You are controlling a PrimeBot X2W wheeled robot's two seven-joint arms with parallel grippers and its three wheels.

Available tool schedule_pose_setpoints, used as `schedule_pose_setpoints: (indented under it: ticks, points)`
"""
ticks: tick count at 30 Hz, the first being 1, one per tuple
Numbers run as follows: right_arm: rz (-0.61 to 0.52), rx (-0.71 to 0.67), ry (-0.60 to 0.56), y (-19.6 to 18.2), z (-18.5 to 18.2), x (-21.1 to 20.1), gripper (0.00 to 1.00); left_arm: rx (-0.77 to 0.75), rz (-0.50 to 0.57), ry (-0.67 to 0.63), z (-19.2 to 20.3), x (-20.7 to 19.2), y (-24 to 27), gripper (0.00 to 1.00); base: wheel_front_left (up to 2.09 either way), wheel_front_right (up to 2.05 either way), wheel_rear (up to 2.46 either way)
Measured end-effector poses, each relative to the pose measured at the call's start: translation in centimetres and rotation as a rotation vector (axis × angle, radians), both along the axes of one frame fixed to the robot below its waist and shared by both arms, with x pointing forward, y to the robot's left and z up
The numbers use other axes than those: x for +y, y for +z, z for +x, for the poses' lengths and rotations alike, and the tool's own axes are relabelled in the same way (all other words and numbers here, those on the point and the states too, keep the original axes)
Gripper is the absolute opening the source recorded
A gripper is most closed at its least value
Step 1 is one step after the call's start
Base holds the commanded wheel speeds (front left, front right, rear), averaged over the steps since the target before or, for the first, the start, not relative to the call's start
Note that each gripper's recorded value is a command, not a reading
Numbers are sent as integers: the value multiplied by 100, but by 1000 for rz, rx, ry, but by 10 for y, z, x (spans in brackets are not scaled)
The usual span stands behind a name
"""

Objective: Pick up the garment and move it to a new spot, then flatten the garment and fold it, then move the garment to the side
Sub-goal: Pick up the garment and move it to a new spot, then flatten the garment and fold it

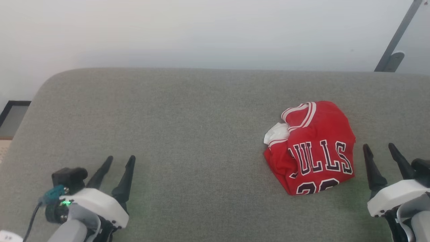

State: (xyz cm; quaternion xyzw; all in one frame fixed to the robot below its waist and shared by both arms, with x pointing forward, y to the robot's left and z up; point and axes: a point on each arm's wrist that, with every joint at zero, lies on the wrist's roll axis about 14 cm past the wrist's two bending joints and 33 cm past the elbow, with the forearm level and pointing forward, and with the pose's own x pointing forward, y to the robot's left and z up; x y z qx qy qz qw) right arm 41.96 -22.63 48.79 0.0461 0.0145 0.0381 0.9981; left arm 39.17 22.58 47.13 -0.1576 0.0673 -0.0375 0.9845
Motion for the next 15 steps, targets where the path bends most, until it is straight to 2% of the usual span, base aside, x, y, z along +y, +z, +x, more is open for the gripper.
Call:
schedule_pose_setpoints:
  ticks: [9, 15]
  points:
    - [13, -74, -16, 23, -5, -4, 100, -228, 211, 27, -16, -2, 53, 100, 0, 0, 0]
    - [24, -99, -25, 29, -10, -4, 100, -229, 206, 27, -22, -8, 47, 100, 0, 0, 0]
